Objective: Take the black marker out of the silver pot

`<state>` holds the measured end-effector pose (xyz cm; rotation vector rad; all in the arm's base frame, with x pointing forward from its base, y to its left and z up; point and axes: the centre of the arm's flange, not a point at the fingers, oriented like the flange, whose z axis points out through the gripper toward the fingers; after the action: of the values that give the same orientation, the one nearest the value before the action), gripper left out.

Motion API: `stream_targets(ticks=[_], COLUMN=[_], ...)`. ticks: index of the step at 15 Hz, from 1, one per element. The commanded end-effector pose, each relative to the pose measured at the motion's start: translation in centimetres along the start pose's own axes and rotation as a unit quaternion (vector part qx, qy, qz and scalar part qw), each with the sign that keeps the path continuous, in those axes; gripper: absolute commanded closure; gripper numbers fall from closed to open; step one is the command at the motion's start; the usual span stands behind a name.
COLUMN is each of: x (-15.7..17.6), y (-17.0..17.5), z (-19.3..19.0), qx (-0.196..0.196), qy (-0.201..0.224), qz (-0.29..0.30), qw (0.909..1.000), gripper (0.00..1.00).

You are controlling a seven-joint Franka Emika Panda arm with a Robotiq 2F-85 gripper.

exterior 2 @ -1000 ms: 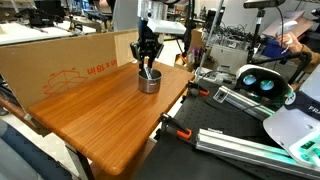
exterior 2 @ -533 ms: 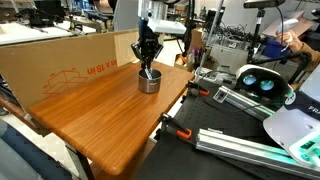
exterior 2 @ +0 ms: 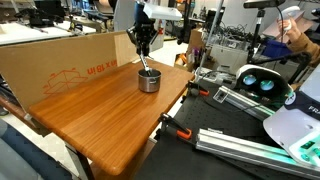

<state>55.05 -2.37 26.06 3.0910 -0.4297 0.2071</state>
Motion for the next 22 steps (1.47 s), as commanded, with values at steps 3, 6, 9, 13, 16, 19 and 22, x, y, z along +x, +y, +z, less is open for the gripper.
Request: stream_targets(ticks=[3,6,9,13,16,19,22], x=[1.8,2.5,2.3,1.2,0.4,0.1,0.1], y=[1.3,3.9,7.3,11.6,13.3,13.4,13.1], z=[-4.0,-4.7,-3.7,-1.4,1.3,3.7,6.3], qx=[-0.012,-0.009,-0.012,-0.019,-0.018,-0.013,-0.017], qy=[0.036,0.035,0.015,-0.004,-0.024,-0.035,-0.031], qz=[0.017,0.037,0.061,0.082,0.085,0.079,0.073], qw=[0.9991,0.9987,0.998,0.9964,0.9959,0.9962,0.9967], gripper=[0.95,0.95,0.95,0.95,0.95,0.95,0.95])
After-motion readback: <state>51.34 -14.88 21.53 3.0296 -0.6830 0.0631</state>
